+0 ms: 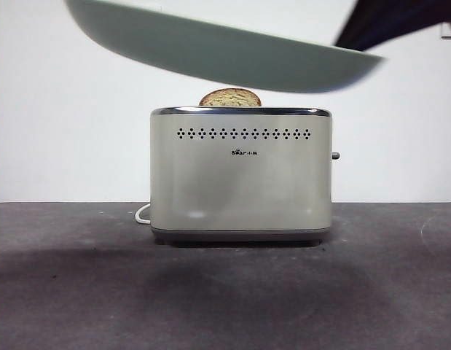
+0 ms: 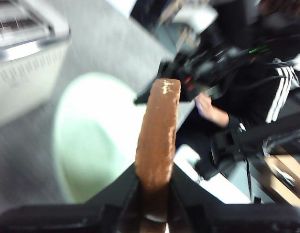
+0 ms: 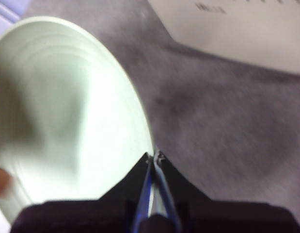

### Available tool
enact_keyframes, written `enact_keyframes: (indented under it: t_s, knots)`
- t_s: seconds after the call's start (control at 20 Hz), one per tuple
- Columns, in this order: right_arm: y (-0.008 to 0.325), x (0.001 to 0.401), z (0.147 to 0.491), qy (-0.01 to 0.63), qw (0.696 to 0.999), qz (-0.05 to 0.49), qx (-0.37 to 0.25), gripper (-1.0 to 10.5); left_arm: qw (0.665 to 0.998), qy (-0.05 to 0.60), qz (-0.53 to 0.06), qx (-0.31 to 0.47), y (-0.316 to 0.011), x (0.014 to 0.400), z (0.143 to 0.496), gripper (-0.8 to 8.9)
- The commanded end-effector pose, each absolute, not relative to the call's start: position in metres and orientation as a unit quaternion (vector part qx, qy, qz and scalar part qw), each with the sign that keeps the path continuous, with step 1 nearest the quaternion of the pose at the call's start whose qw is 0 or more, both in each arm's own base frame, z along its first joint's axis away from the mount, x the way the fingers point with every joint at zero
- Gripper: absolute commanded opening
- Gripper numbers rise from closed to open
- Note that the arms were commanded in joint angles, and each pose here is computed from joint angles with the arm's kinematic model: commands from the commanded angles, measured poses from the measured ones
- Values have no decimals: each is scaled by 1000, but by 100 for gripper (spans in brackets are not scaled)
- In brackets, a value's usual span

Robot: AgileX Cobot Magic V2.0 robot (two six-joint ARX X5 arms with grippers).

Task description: Take the bread from the toaster,put the bread on the plate,put the plate on the table

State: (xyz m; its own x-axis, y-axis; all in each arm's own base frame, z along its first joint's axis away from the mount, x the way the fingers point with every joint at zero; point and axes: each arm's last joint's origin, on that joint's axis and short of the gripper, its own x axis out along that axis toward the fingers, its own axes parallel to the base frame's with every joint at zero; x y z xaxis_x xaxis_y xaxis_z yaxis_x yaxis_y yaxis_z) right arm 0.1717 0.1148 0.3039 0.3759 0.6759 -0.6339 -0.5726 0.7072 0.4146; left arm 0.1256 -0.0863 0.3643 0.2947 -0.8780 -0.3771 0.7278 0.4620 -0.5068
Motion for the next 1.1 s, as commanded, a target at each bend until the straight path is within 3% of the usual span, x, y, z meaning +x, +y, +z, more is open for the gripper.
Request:
enact_keyframes:
  t_s: [0.05, 0.55, 0.6, 0.65, 0.75, 0.8, 1.1]
  knots:
    - [123, 169, 303, 416, 823, 378, 76, -17, 788, 320, -513, -115, -95, 139, 359, -8]
    - [135, 164, 304, 407, 830, 376, 63, -17, 741, 439, -496, -109, -130, 179, 317, 2]
    - [135, 164, 304, 407, 830, 376, 63, -17, 739, 457, -484, -103, -132, 180, 312, 28]
    - [135, 164, 304, 407, 830, 377, 63, -17, 746, 465, -467, -94, -133, 180, 309, 122]
    - [135, 164, 304, 408, 829, 377, 62, -17, 771, 466, -428, -70, -134, 182, 306, 406]
    - [136, 163, 303, 409, 828, 380, 61, -17, 780, 463, -417, -64, -134, 182, 306, 447]
    - [135, 159, 300, 430, 818, 378, 46, -17, 784, 448, -425, -66, -136, 183, 312, 444]
